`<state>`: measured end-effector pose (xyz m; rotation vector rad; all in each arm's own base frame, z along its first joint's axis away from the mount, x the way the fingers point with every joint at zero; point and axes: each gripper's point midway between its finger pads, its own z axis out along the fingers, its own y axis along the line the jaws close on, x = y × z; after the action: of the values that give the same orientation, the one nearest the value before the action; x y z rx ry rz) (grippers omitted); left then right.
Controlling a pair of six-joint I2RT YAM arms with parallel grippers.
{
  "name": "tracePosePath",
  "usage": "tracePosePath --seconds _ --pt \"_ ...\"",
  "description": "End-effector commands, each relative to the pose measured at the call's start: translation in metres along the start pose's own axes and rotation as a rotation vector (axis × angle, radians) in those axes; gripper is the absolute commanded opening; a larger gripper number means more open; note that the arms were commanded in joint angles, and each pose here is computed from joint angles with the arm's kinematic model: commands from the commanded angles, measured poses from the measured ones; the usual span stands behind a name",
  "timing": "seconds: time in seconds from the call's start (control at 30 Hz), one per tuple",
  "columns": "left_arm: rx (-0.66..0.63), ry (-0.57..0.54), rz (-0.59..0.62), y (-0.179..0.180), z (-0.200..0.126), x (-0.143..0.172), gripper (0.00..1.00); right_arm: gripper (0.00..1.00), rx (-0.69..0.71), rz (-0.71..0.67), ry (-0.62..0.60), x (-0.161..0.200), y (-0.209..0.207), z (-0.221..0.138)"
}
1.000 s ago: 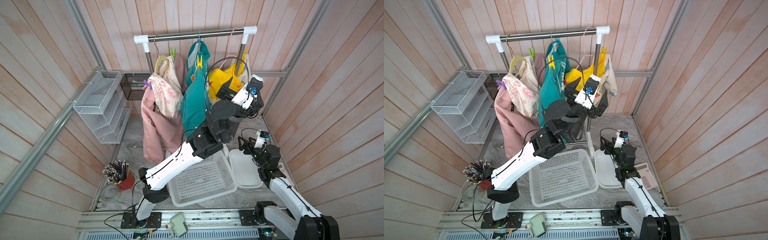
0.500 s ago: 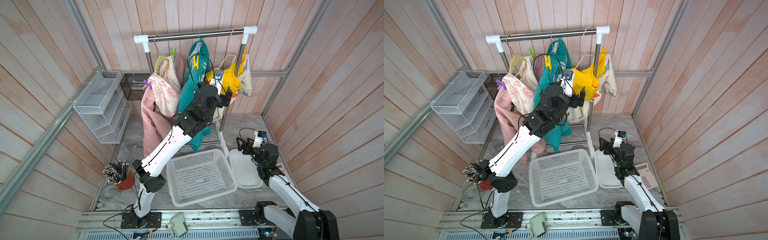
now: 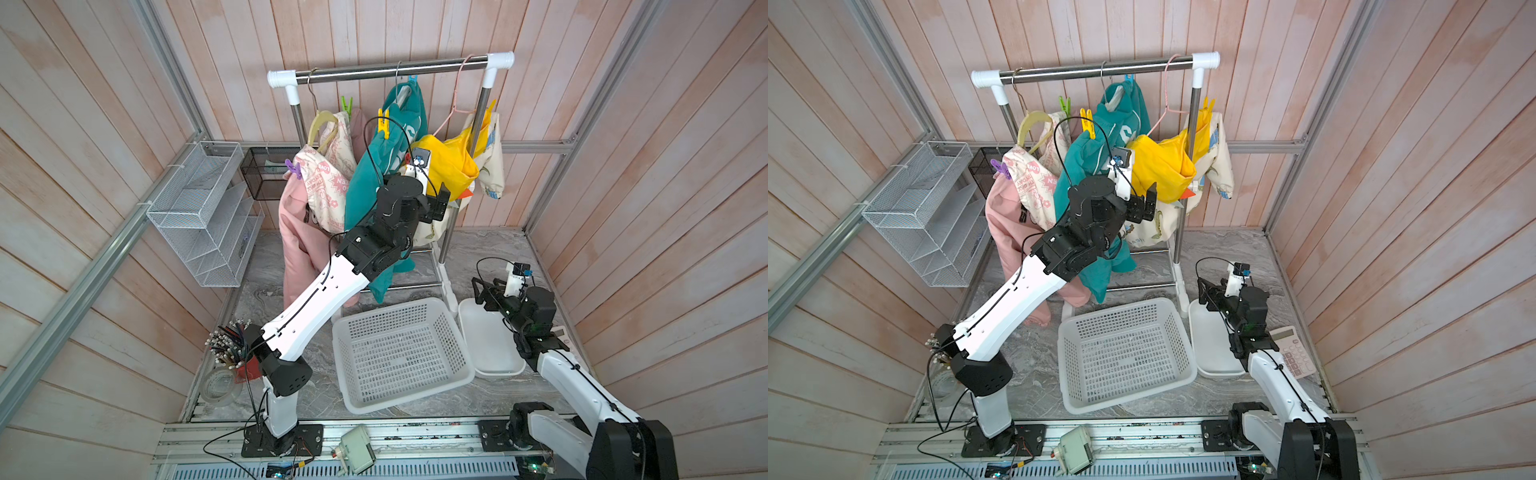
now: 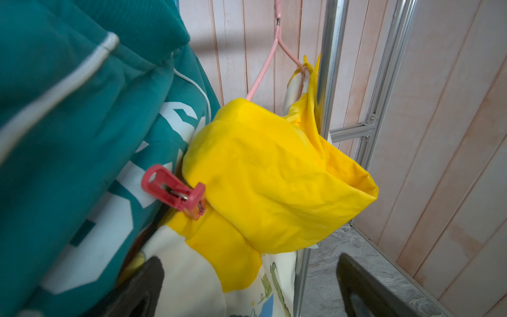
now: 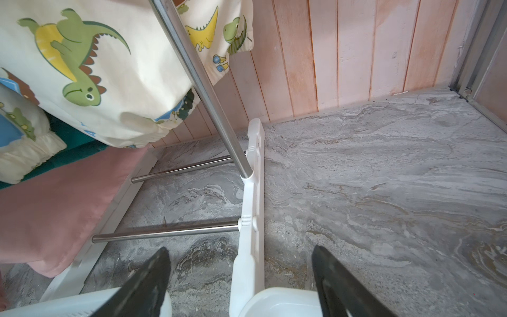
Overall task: Remove the clothespins securing jackets to the hanger
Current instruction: Pick up the hanger from the clothesline.
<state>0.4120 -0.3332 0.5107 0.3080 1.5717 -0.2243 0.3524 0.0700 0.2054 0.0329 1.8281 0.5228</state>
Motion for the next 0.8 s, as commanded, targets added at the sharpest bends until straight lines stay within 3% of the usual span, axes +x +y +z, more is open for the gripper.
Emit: tracePosePath --seconds 0.0,0.13,0.77 --pt "-0.040 -0.034 -0.057 0.028 -0.009 -0.015 1.00 0.83 -0.020 -0.015 0.001 -0.006 0.005 0.003" --pt "-0.042 -0.036 -0.072 0.041 -0.012 -0.015 1.00 0.83 -0.022 -0.013 0.007 -0.004 0.004 0.004" --pt "0.090 -0.062 -0.099 0.036 -0.046 -0.033 1.00 0.83 -0.032 0.007 0.017 -0.002 0.004 0.007"
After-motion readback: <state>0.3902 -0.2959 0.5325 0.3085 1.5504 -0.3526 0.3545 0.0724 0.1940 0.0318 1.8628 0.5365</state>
